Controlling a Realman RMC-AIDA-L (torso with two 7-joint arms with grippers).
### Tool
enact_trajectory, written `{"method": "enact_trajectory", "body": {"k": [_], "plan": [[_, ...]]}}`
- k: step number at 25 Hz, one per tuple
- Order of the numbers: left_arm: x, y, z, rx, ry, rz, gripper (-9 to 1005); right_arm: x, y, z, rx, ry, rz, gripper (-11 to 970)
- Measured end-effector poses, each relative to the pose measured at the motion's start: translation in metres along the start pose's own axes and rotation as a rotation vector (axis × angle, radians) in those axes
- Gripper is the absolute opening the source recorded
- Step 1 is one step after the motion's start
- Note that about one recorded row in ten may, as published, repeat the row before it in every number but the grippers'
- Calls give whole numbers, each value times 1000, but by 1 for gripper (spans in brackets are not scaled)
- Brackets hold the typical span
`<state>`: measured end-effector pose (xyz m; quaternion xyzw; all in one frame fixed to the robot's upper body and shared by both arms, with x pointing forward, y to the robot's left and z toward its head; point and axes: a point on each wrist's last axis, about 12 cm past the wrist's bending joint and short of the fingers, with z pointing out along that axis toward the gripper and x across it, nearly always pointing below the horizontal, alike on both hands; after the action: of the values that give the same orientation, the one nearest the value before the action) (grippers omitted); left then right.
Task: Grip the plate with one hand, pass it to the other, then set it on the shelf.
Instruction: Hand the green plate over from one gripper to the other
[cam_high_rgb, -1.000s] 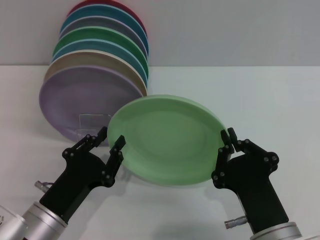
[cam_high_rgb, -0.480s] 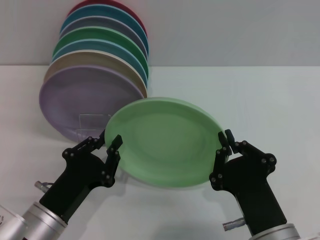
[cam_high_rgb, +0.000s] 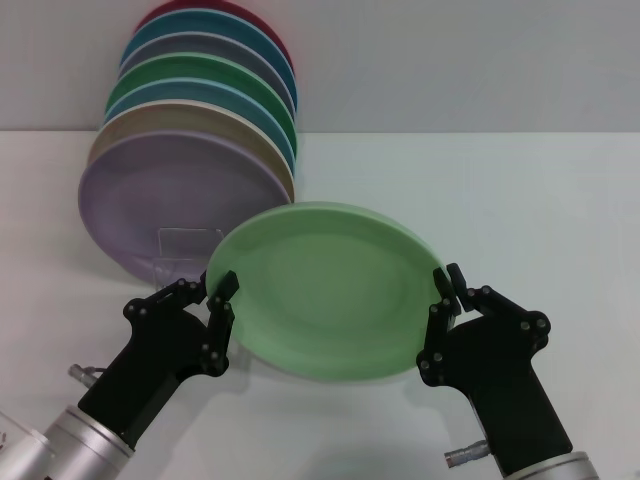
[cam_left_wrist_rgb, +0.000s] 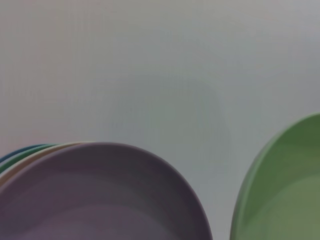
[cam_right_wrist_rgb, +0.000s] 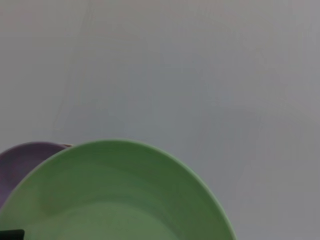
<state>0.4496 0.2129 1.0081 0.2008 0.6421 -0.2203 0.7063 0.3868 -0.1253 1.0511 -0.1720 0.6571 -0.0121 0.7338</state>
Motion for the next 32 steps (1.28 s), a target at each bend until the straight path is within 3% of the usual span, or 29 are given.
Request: {"method": "enact_trajectory", "body": {"k": [32], "plan": [[1, 2, -4, -20, 2, 5, 31, 1, -1, -1, -3, -6, -9, 22]]}}
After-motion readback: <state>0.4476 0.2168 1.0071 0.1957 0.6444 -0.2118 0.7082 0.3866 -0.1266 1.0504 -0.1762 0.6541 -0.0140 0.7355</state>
